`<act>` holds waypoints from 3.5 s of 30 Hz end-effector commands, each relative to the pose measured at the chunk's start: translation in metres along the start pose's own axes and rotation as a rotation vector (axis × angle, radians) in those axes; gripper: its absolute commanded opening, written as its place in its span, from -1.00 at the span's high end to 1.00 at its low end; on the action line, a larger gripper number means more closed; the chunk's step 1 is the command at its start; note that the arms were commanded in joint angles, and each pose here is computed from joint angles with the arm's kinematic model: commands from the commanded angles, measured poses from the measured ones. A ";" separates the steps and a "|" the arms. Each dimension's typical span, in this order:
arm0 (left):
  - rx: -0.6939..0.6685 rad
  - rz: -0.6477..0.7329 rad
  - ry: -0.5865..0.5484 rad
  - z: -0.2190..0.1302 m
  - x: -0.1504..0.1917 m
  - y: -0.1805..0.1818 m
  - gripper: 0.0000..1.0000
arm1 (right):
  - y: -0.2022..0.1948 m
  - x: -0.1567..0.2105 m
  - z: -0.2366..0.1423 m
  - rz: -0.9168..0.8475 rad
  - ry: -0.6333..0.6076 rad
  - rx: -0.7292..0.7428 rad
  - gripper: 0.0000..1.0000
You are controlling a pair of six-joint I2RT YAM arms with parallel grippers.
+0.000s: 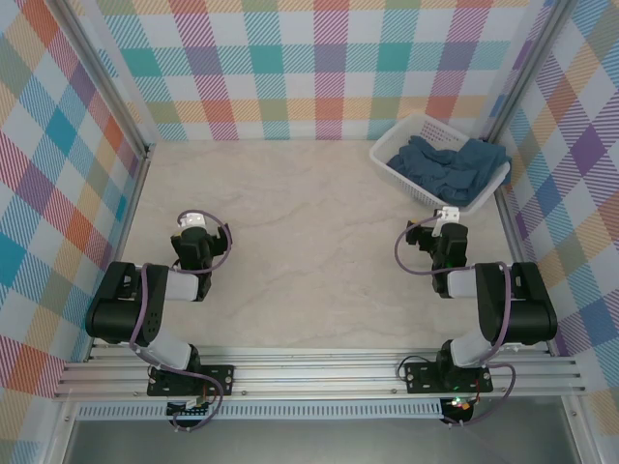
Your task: Fold and stack the t-shirts
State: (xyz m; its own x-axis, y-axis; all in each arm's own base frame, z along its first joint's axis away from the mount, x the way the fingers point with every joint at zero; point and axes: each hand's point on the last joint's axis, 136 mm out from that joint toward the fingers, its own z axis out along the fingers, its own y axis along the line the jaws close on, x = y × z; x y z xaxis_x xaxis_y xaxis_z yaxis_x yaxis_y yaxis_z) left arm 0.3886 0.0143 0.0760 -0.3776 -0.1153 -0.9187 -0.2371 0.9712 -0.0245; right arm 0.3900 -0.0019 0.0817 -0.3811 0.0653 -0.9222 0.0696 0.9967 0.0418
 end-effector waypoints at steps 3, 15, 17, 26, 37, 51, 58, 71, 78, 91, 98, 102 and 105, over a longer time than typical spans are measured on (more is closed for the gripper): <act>-0.002 0.005 -0.027 -0.001 -0.008 -0.002 -1.00 | 0.004 -0.012 0.000 0.005 -0.043 -0.009 -0.99; -0.003 0.004 -0.028 -0.001 -0.008 -0.002 -1.00 | 0.004 -0.013 0.000 0.006 -0.043 -0.009 -0.99; -0.002 0.004 -0.029 -0.001 -0.009 -0.002 -1.00 | 0.004 -0.012 0.000 0.005 -0.042 -0.009 -0.99; -0.002 0.004 -0.029 -0.001 -0.008 -0.001 -1.00 | 0.004 -0.012 0.000 0.005 -0.042 -0.008 -0.99; 0.003 0.059 -0.347 -0.072 -0.147 -0.039 -1.00 | -0.002 -0.141 -0.048 0.118 -0.145 0.138 -0.99; 0.462 -0.449 0.295 -0.074 -0.246 -0.182 -1.00 | -0.025 -0.174 0.042 0.639 0.557 0.103 -0.62; 0.644 -0.348 0.403 -0.106 -0.218 -0.260 -0.85 | -0.034 -0.135 0.085 0.723 0.733 0.107 -0.46; 0.643 -0.286 0.454 -0.118 -0.189 -0.274 -0.79 | -0.035 -0.075 0.133 0.941 0.859 0.197 -0.13; 0.629 -0.262 0.452 -0.120 -0.189 -0.269 -0.76 | -0.036 -0.064 0.150 0.970 0.845 0.204 0.20; 0.599 -0.245 0.471 -0.119 -0.178 -0.263 -0.69 | -0.004 -0.300 0.081 0.572 0.180 0.023 1.00; 0.501 -0.248 0.447 -0.110 -0.179 -0.249 -0.67 | 0.082 -0.448 -0.036 0.373 -0.210 -0.315 1.00; 0.380 -0.230 0.424 -0.108 -0.181 -0.224 -0.68 | 0.132 -0.499 -0.108 0.328 -0.361 -0.554 1.00; 0.205 -0.211 0.396 -0.108 -0.181 -0.187 -0.70 | 0.165 -0.522 -0.154 0.327 -0.431 -0.720 1.00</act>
State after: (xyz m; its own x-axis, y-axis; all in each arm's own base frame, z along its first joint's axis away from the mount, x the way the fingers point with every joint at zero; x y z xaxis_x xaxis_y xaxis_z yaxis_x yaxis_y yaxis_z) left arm 0.4223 -0.2072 0.2694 -0.7180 -0.3276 -0.6142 -0.0657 0.9103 -0.4088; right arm 0.4790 0.1045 0.5971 -0.0925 0.4751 -0.8751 -0.3678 0.8004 0.4734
